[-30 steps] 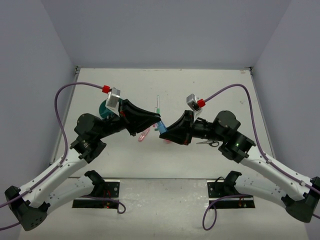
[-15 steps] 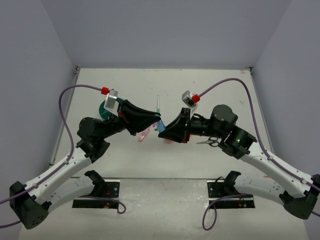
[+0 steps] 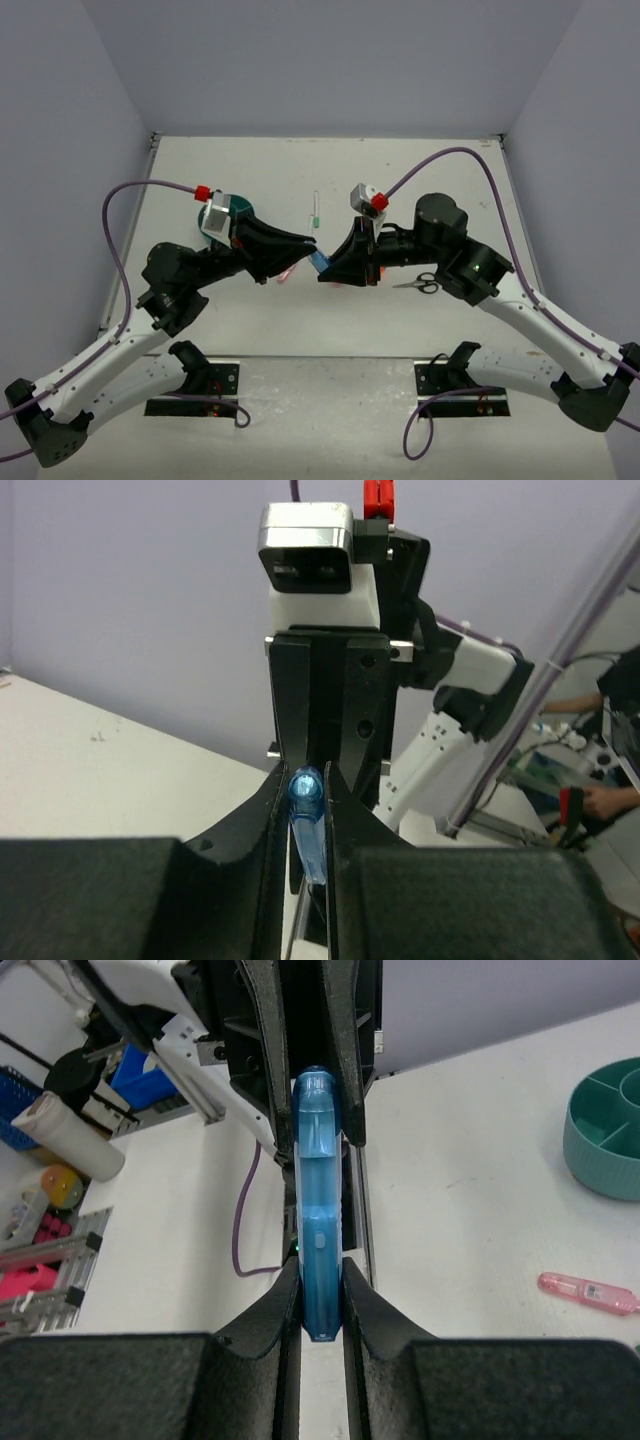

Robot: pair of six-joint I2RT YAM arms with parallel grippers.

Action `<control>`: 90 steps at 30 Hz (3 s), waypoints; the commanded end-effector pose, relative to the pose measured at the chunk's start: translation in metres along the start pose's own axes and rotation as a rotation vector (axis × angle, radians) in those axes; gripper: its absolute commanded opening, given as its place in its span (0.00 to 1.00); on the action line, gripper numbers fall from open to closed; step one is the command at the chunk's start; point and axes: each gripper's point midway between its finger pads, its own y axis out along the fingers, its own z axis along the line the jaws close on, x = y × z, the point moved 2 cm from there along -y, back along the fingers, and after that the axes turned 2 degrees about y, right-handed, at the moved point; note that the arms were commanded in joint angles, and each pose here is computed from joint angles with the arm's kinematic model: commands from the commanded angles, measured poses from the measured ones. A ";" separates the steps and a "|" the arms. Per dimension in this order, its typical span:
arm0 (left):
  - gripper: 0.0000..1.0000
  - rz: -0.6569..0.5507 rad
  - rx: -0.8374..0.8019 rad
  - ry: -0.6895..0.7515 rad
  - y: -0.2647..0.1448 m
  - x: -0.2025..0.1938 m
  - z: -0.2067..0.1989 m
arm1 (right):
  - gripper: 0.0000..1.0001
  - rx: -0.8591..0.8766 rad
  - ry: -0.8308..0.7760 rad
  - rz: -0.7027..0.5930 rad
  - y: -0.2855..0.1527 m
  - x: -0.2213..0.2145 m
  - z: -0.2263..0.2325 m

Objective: Sort the stationery into containers
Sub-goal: Close the pen cap on the pen, then place the pen in the storage box.

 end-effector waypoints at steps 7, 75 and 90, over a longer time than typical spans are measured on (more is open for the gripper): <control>0.00 0.280 -0.328 -0.001 -0.023 -0.046 -0.047 | 0.00 0.061 -0.187 0.068 -0.027 0.003 0.023; 0.83 0.551 1.548 0.152 -0.160 -0.071 0.296 | 0.99 -0.591 0.160 -0.146 -0.056 -0.048 -0.072; 1.00 0.211 1.249 0.051 -0.129 0.009 0.183 | 0.99 -1.235 0.691 -0.104 0.018 -0.084 -0.194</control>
